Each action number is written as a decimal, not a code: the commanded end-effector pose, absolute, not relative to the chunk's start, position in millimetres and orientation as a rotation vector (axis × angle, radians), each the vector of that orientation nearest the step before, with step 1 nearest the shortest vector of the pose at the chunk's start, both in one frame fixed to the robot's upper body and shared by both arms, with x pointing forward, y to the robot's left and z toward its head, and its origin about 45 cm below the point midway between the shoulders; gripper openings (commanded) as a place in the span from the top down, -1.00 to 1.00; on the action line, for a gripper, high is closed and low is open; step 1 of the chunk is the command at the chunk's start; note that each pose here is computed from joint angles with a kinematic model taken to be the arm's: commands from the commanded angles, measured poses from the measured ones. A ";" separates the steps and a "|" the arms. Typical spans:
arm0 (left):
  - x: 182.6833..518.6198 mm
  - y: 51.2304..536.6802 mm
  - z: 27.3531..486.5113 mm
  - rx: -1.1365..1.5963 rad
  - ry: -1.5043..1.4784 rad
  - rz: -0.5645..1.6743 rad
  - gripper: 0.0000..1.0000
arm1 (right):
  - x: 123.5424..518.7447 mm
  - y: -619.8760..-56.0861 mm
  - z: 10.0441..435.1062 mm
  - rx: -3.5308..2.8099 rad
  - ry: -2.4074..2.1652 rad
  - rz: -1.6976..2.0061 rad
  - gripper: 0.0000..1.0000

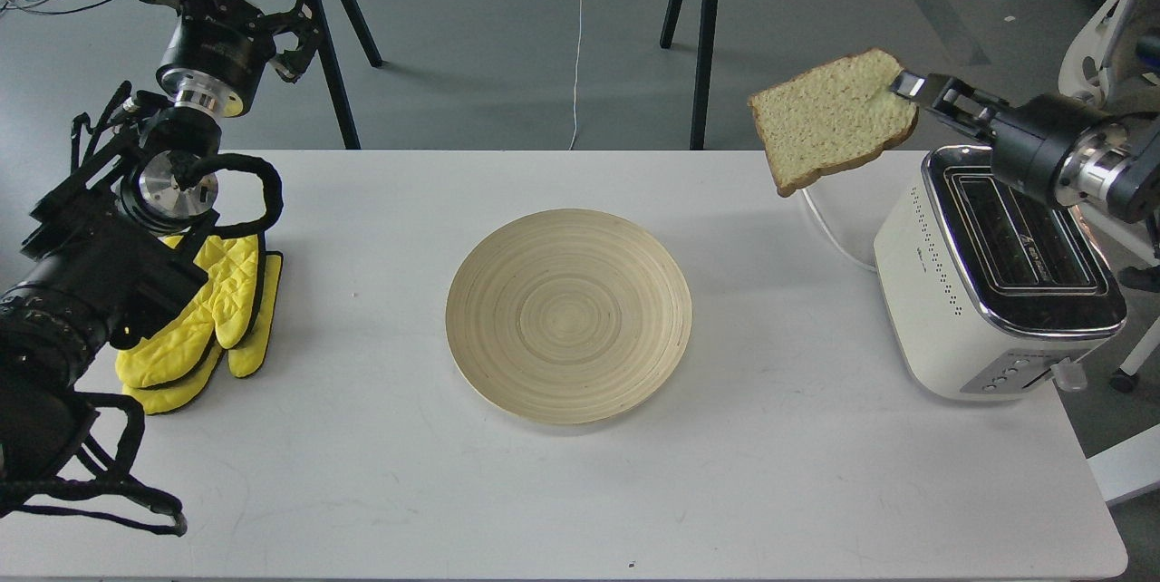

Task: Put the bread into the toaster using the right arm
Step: 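Carry the bread slice above the toaster slot with the right gripper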

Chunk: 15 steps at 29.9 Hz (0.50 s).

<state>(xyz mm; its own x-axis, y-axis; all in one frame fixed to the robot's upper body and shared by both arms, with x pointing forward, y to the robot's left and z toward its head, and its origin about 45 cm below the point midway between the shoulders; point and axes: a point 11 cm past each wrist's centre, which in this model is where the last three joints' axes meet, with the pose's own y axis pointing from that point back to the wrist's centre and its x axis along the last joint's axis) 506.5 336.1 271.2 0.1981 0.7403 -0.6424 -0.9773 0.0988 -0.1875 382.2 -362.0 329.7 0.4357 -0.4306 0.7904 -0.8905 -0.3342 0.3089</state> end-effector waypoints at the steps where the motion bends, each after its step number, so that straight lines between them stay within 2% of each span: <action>1: 506.6 336.1 271.3 -0.661 0.440 1.332 -1.00 | 361.6 -402.5 349.5 1.807 -1.115 0.766 1.00; 8: 506.9 335.0 271.7 -0.661 0.439 1.330 -1.00 | 330.3 -472.7 363.5 1.594 -1.154 0.616 1.00; 15: 506.9 335.0 271.7 -0.661 0.439 1.330 -1.00 | 322.7 -486.8 356.3 1.559 -1.142 0.576 1.00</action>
<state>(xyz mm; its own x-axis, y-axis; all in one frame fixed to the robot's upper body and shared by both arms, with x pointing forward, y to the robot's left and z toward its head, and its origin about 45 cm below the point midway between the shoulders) 506.9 335.0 271.7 0.2003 0.7401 -0.6420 -0.9769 0.1009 -0.1885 322.7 -482.7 360.6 0.4208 -0.3701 0.8282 -0.8888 0.0147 0.4581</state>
